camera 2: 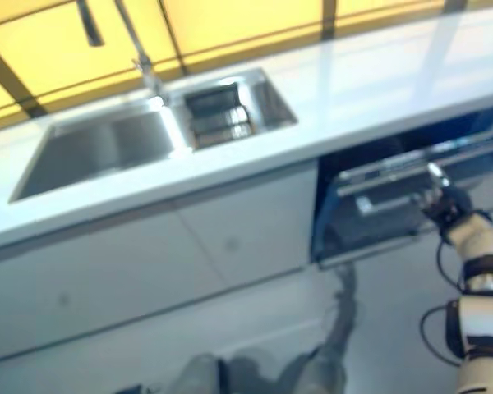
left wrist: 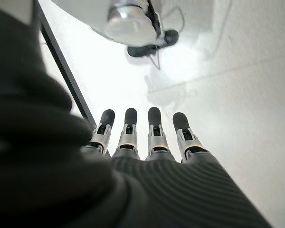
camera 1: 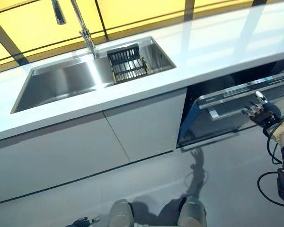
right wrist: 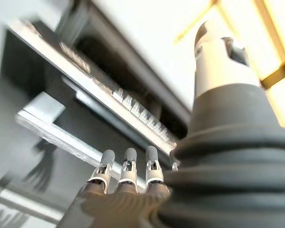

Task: Take plates into dishwasher

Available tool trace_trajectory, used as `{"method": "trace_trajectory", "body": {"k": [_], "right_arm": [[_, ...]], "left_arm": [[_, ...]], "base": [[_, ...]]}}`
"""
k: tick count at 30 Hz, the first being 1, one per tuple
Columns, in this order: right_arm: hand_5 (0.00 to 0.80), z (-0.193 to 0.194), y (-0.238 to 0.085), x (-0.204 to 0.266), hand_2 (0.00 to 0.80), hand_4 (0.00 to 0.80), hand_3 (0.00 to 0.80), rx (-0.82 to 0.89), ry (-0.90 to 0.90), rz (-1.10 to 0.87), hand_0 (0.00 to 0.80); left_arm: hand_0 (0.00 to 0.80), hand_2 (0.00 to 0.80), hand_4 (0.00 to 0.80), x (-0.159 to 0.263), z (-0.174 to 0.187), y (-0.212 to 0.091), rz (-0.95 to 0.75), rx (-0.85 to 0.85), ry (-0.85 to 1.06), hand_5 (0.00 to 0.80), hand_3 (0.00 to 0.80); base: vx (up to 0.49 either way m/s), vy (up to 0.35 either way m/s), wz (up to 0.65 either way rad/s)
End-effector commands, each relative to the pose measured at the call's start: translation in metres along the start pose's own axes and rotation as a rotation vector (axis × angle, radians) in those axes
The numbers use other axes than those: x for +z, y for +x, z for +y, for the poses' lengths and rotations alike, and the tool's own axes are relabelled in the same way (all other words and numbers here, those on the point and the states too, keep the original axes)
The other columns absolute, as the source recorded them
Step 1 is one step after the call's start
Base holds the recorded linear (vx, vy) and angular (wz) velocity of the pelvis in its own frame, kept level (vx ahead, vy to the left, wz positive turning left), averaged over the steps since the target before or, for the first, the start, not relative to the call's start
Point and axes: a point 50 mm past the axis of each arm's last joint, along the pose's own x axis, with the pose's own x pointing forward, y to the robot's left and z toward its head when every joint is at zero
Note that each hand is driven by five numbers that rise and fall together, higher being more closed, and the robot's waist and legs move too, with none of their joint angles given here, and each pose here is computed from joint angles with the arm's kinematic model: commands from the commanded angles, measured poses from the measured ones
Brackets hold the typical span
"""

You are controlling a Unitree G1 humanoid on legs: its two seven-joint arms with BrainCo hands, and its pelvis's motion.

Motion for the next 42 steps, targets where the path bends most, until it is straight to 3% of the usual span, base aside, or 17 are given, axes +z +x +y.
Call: {"method": "trace_trajectory", "body": {"k": [1,6,8,11,14,19,23,25,26,28,34,42], "right_arm": [[0.0,0.012,0.002,0.01,0.0,0.0,0.0,0.069,0.047,-0.07,0.0],[0.0,-0.012,-0.002,-0.014,0.0,0.0,0.0,0.009,0.023,-0.001,0.0],[0.0,-0.021,-0.004,-0.026,0.0,0.0,0.0,-0.021,-0.055,0.041,0.0],[0.0,-0.043,-0.009,-0.058,0.0,0.0,0.0,-0.104,-0.331,0.157,0.0],[0.0,-0.059,-0.018,-0.087,0.0,0.0,0.0,-0.114,-0.419,0.254,0.0],[0.0,-0.087,-0.049,-0.172,0.0,0.0,0.0,-0.084,-0.468,0.429,0.0],[0.0,-0.093,-0.082,-0.24,0.0,0.0,0.0,-0.108,-0.398,0.54,0.0],[0.0,-0.093,-0.091,-0.257,0.0,0.0,0.0,-0.11,-0.455,0.586,0.0],[0.0,-0.092,-0.114,-0.293,0.0,0.0,0.0,-0.113,-0.558,0.697,0.0],[0.0,-0.093,-0.132,-0.317,0.0,0.0,0.0,-0.113,-0.646,0.797,0.0],[0.0,-0.1,-0.159,-0.342,0.0,0.0,0.0,-0.072,-0.988,0.992,0.0],[0.0,-0.104,-0.166,-0.346,0.0,0.0,0.0,-0.12,-0.918,1.028,0.0]], "left_arm": [[0.0,0.0,0.0,-0.006,0.029,-0.005,0.003,0.087,0.075,0.0,0.0],[0.0,0.0,0.0,-0.011,0.031,-0.005,0.012,0.088,0.072,0.0,0.0],[0.0,0.0,0.0,-0.01,0.03,-0.005,0.007,0.085,0.062,0.0,0.0],[0.0,0.0,0.0,-0.003,0.028,-0.004,-0.01,0.089,0.012,0.0,0.0],[0.0,0.0,0.0,0.002,0.028,-0.003,-0.022,0.088,-0.012,0.0,0.0],[0.0,0.0,0.0,0.014,0.026,-0.001,-0.037,0.082,-0.023,0.0,0.0],[0.0,0.0,0.0,0.017,0.02,0.0,-0.033,0.066,-0.025,0.0,0.0],[0.0,0.0,0.0,0.017,0.017,0.001,-0.028,0.059,-0.019,0.0,0.0],[0.0,0.0,0.0,0.017,0.008,0.002,-0.013,0.037,-0.008,0.0,0.0],[0.0,0.0,0.0,0.016,-0.002,0.003,0.01,0.005,0.019,0.0,0.0],[0.0,0.0,0.0,0.015,-0.03,0.005,0.065,-0.08,0.11,0.0,0.0],[0.0,0.0,0.0,0.012,-0.042,0.005,0.078,-0.133,0.185,0.0,0.0]], "base": [[0.109,0.046,-0.04],[0.095,0.053,0.04],[0.036,0.081,-0.02],[-0.007,0.105,0.07],[-0.016,0.095,0.07],[-0.02,0.084,0.07],[-0.028,0.058,0.08],[-0.017,0.041,0.02],[-0.03,0.043,0.0],[-0.03,0.046,0.03],[-0.003,0.005,0.0],[0.0,-0.008,0.0]]}}
